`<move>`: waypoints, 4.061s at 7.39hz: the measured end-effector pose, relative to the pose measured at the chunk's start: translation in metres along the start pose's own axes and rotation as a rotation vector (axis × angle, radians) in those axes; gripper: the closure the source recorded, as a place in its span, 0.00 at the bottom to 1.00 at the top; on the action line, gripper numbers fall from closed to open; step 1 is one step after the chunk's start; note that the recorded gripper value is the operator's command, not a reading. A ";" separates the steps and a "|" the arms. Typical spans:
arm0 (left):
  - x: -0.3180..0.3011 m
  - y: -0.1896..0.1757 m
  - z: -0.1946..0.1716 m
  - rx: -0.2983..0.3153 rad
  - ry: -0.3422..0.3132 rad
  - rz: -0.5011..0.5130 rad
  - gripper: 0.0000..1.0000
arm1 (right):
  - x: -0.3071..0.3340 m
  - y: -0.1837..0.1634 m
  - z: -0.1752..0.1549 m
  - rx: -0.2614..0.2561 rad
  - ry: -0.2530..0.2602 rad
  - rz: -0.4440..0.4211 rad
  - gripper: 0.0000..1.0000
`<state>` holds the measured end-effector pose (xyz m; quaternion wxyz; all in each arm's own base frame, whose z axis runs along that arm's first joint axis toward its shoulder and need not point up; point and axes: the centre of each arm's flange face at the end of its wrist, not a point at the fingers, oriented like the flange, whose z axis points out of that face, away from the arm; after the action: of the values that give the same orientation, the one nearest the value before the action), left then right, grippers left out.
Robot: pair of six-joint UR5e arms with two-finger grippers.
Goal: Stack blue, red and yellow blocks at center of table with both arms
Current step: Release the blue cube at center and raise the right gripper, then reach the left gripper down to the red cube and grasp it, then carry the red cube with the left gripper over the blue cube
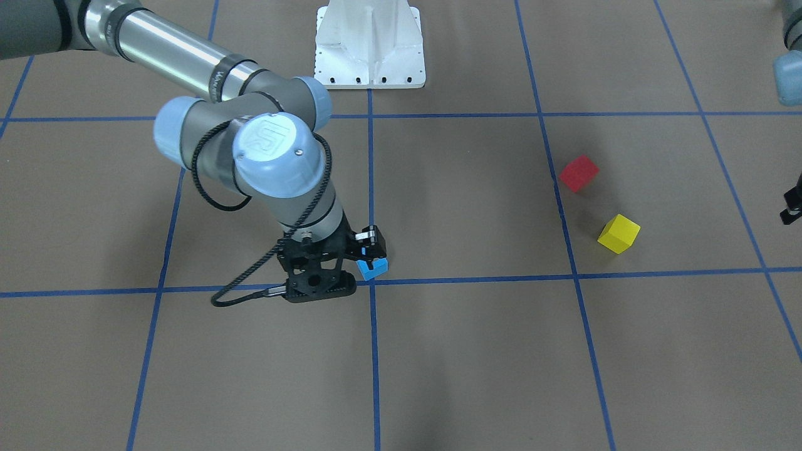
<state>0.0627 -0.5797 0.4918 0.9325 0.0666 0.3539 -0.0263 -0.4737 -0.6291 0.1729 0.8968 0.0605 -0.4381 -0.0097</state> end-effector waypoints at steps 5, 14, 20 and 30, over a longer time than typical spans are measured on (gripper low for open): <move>0.133 0.105 0.001 0.085 0.073 -0.451 0.00 | 0.127 -0.025 -0.019 0.100 0.010 0.004 0.01; 0.229 0.230 0.118 0.069 0.006 -0.465 0.00 | 0.143 -0.022 -0.010 0.090 0.026 0.004 0.01; 0.232 0.235 0.146 0.042 -0.030 -0.453 1.00 | 0.150 -0.019 -0.004 0.082 0.033 0.013 0.01; 0.520 0.137 0.027 0.049 0.022 -0.145 1.00 | 0.156 -0.016 -0.003 0.076 0.034 0.018 0.01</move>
<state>0.4823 -0.4488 0.1813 0.9222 0.0640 0.3674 -0.1020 -0.3748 -0.6555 0.2921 0.9012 0.0907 -0.4236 0.0159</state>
